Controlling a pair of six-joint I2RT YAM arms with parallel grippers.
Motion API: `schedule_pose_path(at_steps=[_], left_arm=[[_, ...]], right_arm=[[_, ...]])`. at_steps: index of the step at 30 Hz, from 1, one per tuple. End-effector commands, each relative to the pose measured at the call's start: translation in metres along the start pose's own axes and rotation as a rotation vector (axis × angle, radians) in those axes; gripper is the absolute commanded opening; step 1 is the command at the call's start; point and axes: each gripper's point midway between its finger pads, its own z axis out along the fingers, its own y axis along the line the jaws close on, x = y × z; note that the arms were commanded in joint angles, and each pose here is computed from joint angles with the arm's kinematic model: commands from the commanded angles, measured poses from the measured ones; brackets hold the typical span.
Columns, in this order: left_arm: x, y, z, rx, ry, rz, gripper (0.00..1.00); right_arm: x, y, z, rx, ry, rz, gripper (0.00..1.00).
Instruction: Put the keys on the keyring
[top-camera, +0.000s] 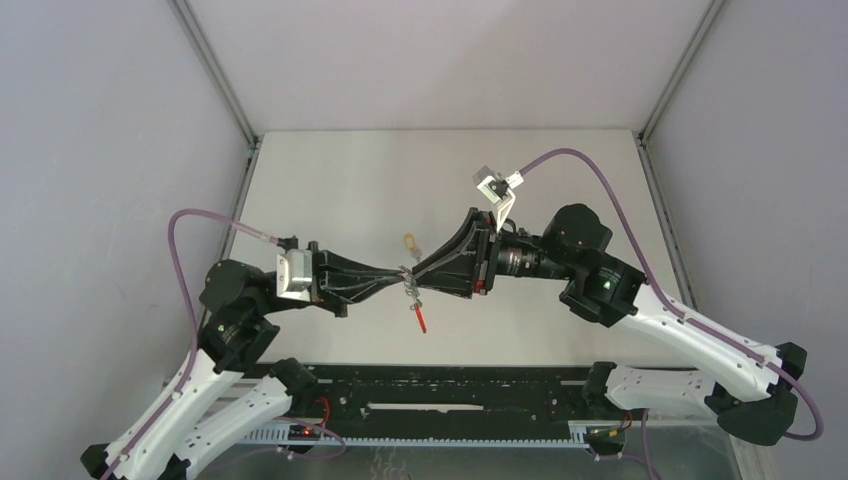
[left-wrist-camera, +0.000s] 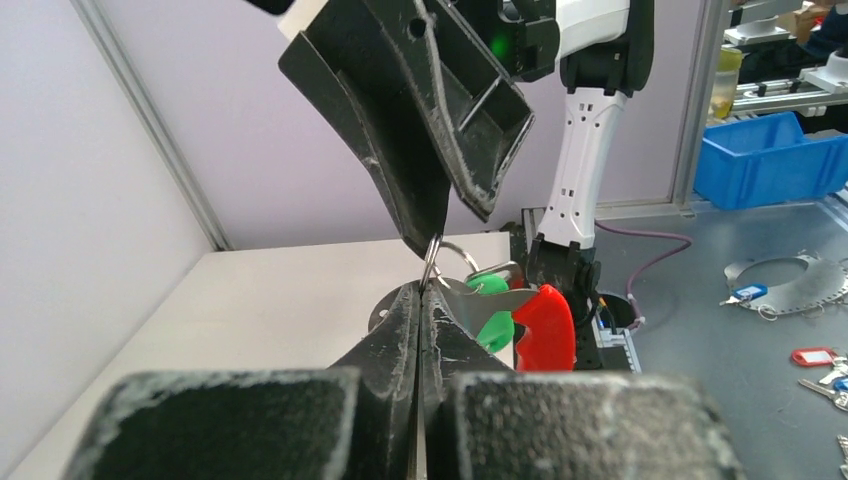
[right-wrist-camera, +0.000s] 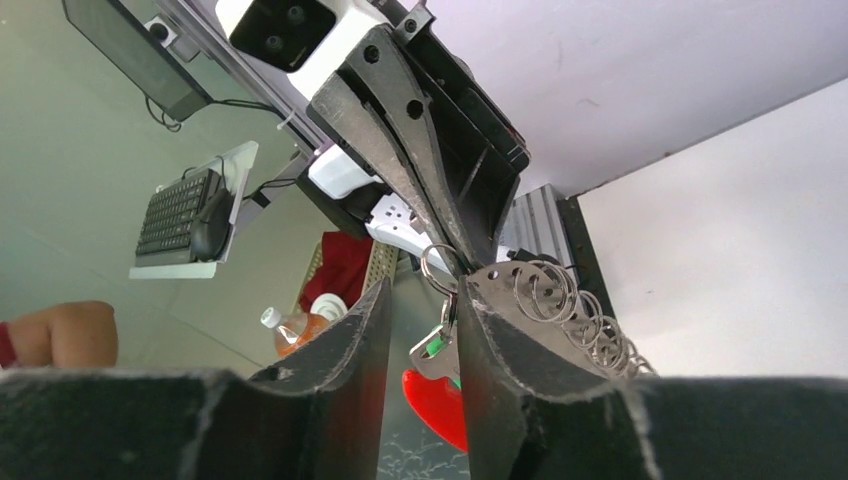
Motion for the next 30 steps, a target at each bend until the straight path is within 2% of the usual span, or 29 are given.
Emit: schedule_pose_path(at_steps=[1, 12, 16, 22, 30], left_arm=[[-0.01, 0.002, -0.001, -0.028, -0.044, 0.016, 0.0], [-0.012, 0.004, -0.002, -0.042, -0.054, 0.025, 0.0], [-0.013, 0.004, -0.002, -0.041, -0.054, 0.026, 0.0], [-0.012, 0.0, -0.003, -0.023, -0.049, 0.039, 0.0], [-0.012, -0.007, -0.002, 0.027, -0.045, 0.061, 0.0]], right_arm=[[-0.004, 0.005, 0.002, -0.036, -0.011, 0.012, 0.37], [0.006, 0.0, -0.004, -0.018, 0.011, 0.033, 0.37], [0.007, 0.002, -0.003, -0.034, 0.013, 0.036, 0.28], [0.006, 0.002, -0.004, -0.035, 0.01, 0.035, 0.0], [0.012, -0.005, -0.003, -0.022, 0.041, 0.076, 0.0]])
